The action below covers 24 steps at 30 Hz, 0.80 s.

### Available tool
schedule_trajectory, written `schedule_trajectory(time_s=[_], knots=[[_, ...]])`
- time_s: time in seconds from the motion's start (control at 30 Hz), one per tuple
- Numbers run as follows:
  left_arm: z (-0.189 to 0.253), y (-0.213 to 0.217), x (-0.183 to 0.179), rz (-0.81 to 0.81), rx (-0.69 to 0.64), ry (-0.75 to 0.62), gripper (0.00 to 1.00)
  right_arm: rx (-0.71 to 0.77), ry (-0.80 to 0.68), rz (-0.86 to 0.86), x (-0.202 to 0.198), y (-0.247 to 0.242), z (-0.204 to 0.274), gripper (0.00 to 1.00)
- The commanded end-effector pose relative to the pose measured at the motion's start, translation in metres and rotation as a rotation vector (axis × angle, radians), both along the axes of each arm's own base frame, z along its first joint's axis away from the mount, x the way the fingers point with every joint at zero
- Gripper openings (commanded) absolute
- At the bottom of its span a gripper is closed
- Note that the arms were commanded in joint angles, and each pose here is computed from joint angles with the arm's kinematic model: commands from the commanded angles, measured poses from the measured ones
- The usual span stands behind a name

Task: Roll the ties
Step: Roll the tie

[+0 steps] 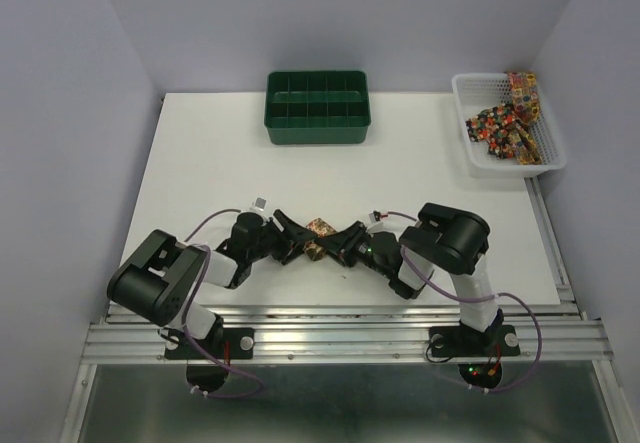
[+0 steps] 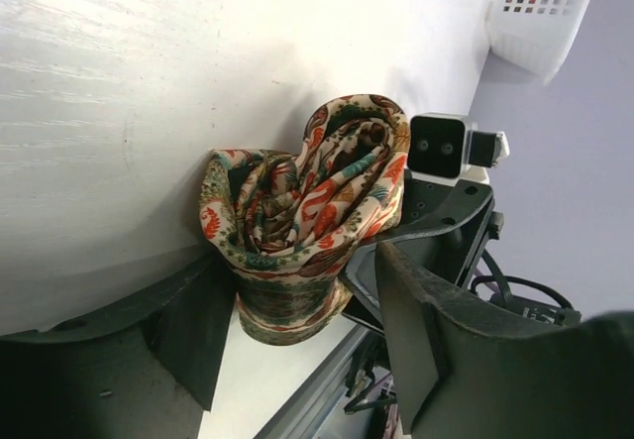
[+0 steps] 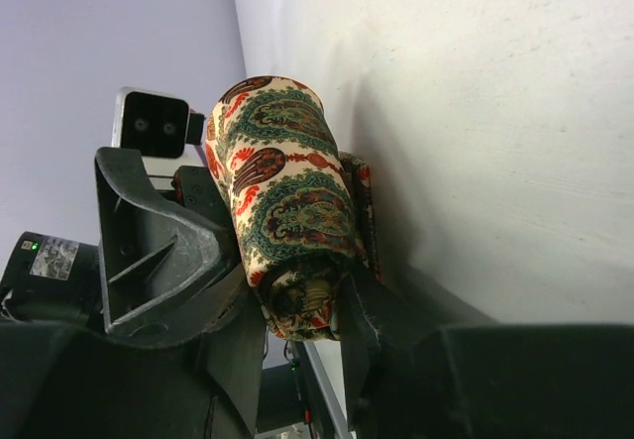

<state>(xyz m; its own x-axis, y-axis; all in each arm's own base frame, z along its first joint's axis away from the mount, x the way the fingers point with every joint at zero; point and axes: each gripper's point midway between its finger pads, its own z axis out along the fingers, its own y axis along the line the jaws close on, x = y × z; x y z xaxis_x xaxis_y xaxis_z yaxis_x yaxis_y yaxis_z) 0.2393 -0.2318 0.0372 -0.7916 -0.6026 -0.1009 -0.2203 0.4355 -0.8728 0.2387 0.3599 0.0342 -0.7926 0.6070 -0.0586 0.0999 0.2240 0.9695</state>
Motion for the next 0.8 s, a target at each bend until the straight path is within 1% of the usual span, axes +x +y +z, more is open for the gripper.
schedule_trajectory(time_s=[0.0, 0.03, 0.07, 0.1, 0.23, 0.27, 0.3, 0.33, 0.37, 0.4, 0.5, 0.53, 0.6, 0.63, 0.7, 0.77], knots=[[-0.031, 0.0, -0.016, -0.043, 0.077, 0.067, 0.66, -0.211, 0.193, 0.112, -0.045, -0.017, -0.076, 0.01], [-0.031, -0.002, -0.018, -0.054, 0.073, 0.065, 0.63, -0.212, 0.192, 0.121, -0.045, -0.016, -0.076, 0.01], [-0.03, -0.004, -0.019, -0.066, 0.064, 0.063, 0.57, -0.208, 0.191, 0.129, -0.046, -0.014, -0.076, 0.01], [-0.032, -0.006, -0.02, -0.073, 0.06, 0.061, 0.57, -0.205, 0.192, 0.129, -0.045, -0.013, -0.076, 0.01], [-0.032, -0.01, -0.021, -0.089, 0.039, 0.056, 0.45, -0.194, 0.193, 0.151, -0.049, -0.012, -0.075, 0.01], [-0.032, -0.011, -0.021, -0.087, 0.035, 0.06, 0.36, -0.186, 0.189, 0.154, -0.049, -0.012, -0.074, 0.01], [-0.031, -0.012, -0.021, -0.089, 0.025, 0.052, 0.32, -0.179, 0.185, 0.155, -0.048, -0.011, -0.072, 0.01], [-0.031, -0.012, -0.022, -0.089, 0.021, 0.056, 0.19, -0.169, 0.188, 0.167, -0.051, -0.01, -0.07, 0.01], [-0.031, -0.012, -0.022, -0.088, 0.02, 0.057, 0.07, -0.166, 0.189, 0.167, -0.051, -0.01, -0.071, 0.01], [-0.031, -0.012, -0.021, -0.087, 0.021, 0.056, 0.0, -0.167, 0.191, 0.168, -0.052, -0.01, -0.071, 0.01], [-0.031, -0.012, -0.022, -0.085, 0.027, 0.045, 0.0, -0.175, 0.204, 0.166, -0.053, -0.012, -0.075, 0.03], [-0.031, -0.011, -0.022, -0.081, 0.029, 0.043, 0.0, -0.174, 0.201, 0.175, -0.054, -0.011, -0.075, 0.09], [-0.03, -0.007, -0.022, -0.063, 0.034, 0.028, 0.0, -0.181, 0.19, 0.184, -0.054, -0.01, -0.074, 0.17], [-0.029, -0.007, -0.022, -0.058, 0.033, 0.024, 0.0, -0.195, 0.18, 0.181, -0.053, -0.012, -0.075, 0.27], [-0.029, -0.004, -0.025, -0.05, 0.037, 0.021, 0.0, -0.217, 0.162, 0.165, -0.051, -0.017, -0.072, 0.28], [-0.03, -0.002, -0.027, -0.045, 0.04, 0.03, 0.0, -0.275, 0.149, 0.138, -0.048, -0.025, -0.076, 0.31]])
